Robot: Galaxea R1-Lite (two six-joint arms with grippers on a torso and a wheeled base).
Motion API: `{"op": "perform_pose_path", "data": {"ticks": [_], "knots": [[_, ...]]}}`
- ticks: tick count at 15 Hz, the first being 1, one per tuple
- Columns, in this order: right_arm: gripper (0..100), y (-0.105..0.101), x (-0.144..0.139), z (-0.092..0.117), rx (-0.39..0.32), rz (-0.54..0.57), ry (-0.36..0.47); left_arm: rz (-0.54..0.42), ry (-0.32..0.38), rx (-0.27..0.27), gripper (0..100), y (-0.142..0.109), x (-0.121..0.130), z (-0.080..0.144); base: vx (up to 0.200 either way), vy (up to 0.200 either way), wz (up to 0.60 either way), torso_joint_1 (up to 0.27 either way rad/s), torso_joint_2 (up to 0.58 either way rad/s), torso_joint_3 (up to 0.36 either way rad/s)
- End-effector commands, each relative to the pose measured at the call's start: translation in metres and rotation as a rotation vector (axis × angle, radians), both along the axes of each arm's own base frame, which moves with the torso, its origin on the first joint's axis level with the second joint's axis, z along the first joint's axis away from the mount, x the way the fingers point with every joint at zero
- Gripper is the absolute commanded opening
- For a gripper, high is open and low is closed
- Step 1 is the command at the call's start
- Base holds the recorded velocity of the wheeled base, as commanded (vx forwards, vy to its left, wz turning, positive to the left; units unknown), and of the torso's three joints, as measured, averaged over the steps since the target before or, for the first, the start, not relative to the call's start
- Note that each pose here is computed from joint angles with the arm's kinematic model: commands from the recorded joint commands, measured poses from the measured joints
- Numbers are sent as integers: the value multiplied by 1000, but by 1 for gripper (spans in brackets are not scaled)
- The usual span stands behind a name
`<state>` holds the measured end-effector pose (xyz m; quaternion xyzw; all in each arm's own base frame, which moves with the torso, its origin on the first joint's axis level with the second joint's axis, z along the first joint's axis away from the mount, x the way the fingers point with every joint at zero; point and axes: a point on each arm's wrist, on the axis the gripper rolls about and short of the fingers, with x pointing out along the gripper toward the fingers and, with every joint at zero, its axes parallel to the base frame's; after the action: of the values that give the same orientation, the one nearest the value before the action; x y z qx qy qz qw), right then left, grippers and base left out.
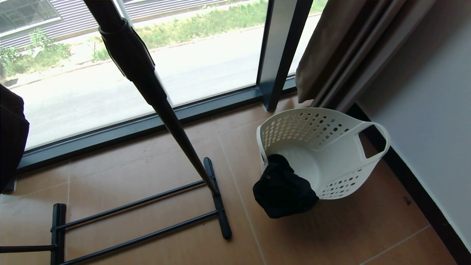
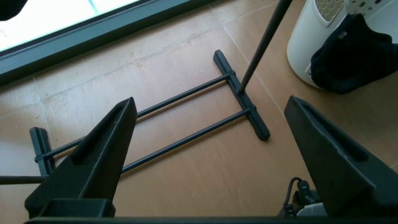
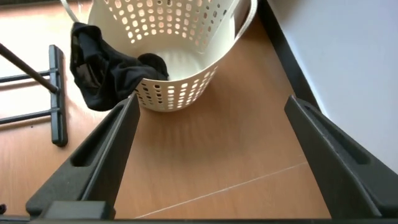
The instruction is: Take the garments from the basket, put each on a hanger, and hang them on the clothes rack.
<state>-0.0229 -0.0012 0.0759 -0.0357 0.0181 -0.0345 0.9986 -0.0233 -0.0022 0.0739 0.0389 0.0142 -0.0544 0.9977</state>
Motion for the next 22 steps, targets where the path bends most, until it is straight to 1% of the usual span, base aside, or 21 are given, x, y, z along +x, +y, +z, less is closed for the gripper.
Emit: {"op": "perform_pose_path", "data": {"ticks": [1, 3, 4, 5, 6, 7, 8, 9, 10, 11, 12, 14, 16, 17, 18, 19, 20, 21, 22], "knots": [[100, 0, 6, 2, -1, -16, 80, 0, -1, 0, 100, 0, 0, 0, 0, 0, 0, 0, 0, 0], [100, 0, 19, 53, 6, 24, 93, 0, -1, 0, 100, 0, 0, 0, 0, 0, 0, 0, 0, 0], [100, 1, 25, 59, 9, 50, 119, 0, -1, 0, 100, 0, 0, 0, 0, 0, 0, 0, 0, 0], [100, 3, 52, 70, 15, 131, 256, 0, -1, 2, 100, 0, 0, 0, 0, 0, 0, 0, 0, 0], [100, 4, 65, 72, 16, 162, 315, 0, -1, 2, 100, 0, 0, 0, 0, 0, 0, 0, 0, 0], [100, 9, 92, 74, 16, 226, 431, 0, -1, 2, 100, 0, 0, 0, 0, 0, 0, 0, 0, 0], [100, 15, 114, 75, 10, 269, 501, 0, -1, 2, 100, 0, 0, 0, 0, 0, 0, 0, 0, 0], [100, 29, 145, 76, -15, 333, 584, 0, -1, 3, 100, 0, 0, 0, 0, 0, 0, 0, 0, 0], [100, 44, 172, 80, -36, 390, 622, -1, -1, 3, 100, 0, 0, 0, 0, 0, 0, 0, 0, 0], [100, 53, 187, 82, -48, 413, 644, -1, -1, 2, 100, 0, 0, 0, 0, 0, 0, 0, 0, 0], [100, 67, 212, 84, -75, 439, 664, 0, -1, 0, 100, 0, 0, 0, 0, 0, 0, 0, 0, 0], [100, 94, 259, 85, -153, 482, 671, -1, -1, 0, 100, 0, 0, 0, 0, 0, 0, 0, 0, 0], [100, 113, 301, 79, -209, 474, 672, -1, -1, 0, 100, 0, 0, 0, 0, 0, 0, 0, 0, 0], [100, 121, 321, 72, -221, 461, 680, 0, -1, 0, 100, 0, 0, 0, 0, 0, 0, 0, 0, 0], [100, 125, 333, 67, -225, 451, 684, 0, -2, -1, 100, 0, 0, 0, 0, 0, 0, 0, 0, 0], [100, 131, 352, 61, -234, 433, 684, 2, 0, -1, 100, 0, 0, 0, 0, 0, 0, 0, 0, 0], [100, 133, 358, 58, -235, 427, 685, 0, -2, -1, 100, 0, 0, 0, 0, 0, 0, 0, 0, 0], [100, 137, 367, 46, -239, 410, 704, 0, -2, -1, 100, 0, 0, 0, 0, 0, 0, 0, 0, 0], [100, 138, 371, 32, -253, 390, 739, 0, 0, -1, 100, 0, 0, 0, 0, 0, 0, 0, 0, 0]]}}
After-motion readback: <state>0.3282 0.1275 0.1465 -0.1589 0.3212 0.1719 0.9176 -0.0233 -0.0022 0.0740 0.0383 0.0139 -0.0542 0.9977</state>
